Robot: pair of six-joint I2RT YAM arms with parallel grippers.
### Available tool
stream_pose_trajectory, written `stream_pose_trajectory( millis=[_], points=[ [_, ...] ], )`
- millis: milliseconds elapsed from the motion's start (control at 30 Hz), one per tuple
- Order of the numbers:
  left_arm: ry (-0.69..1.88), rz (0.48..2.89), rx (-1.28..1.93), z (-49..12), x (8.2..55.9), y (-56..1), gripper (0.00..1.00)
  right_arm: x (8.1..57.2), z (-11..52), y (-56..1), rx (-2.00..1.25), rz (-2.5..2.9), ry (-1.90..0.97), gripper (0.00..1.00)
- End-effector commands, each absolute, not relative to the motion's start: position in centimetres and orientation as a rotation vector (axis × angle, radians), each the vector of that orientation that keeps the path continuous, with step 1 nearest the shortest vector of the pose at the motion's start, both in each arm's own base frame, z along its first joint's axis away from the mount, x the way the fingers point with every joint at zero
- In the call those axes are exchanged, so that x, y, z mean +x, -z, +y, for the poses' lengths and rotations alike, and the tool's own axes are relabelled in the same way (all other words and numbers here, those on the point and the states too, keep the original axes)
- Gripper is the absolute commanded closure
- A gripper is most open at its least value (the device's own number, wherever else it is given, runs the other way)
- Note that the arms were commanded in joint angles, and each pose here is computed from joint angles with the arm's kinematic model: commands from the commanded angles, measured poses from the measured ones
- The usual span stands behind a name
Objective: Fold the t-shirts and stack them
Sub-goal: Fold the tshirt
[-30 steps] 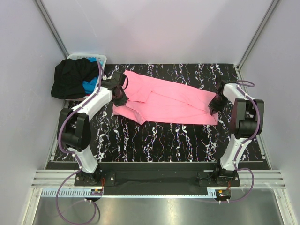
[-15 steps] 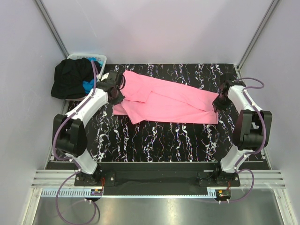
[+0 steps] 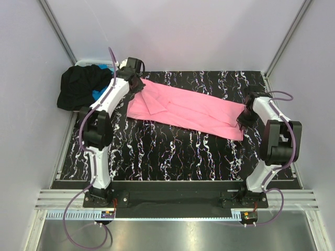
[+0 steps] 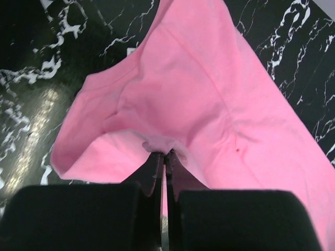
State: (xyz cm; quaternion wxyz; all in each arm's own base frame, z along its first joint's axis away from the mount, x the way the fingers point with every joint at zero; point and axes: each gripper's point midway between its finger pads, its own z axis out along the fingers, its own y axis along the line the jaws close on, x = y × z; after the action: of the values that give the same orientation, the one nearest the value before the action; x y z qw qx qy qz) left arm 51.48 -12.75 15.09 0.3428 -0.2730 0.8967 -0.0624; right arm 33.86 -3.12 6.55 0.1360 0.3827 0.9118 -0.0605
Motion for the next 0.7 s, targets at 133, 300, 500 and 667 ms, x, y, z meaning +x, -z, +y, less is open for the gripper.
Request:
stream_pose_trajectory(
  millis=[133,300,500,667],
  points=[
    [0.229,2.291,-0.674,-12.9,56.2,-15.3,1.0,35.9,-4.7,-6.7,1.173,2.581,0.234,1.0],
    [0.24,2.262,-0.694,-11.8,58.2,-15.2,1.0,37.1,-5.0,-6.4,1.202,2.574,0.242,1.0],
    [0.272,2.223,-0.733,-10.6,59.4,-16.1,1.0,38.7,-5.5,-6.8,1.222,2.536,0.249,1.0],
    [0.32,2.233,-0.723,-11.1,60.0,-15.8,1.0,39.8,-5.4,-6.7,1.235,2.531,0.228,1.0]
  ],
)
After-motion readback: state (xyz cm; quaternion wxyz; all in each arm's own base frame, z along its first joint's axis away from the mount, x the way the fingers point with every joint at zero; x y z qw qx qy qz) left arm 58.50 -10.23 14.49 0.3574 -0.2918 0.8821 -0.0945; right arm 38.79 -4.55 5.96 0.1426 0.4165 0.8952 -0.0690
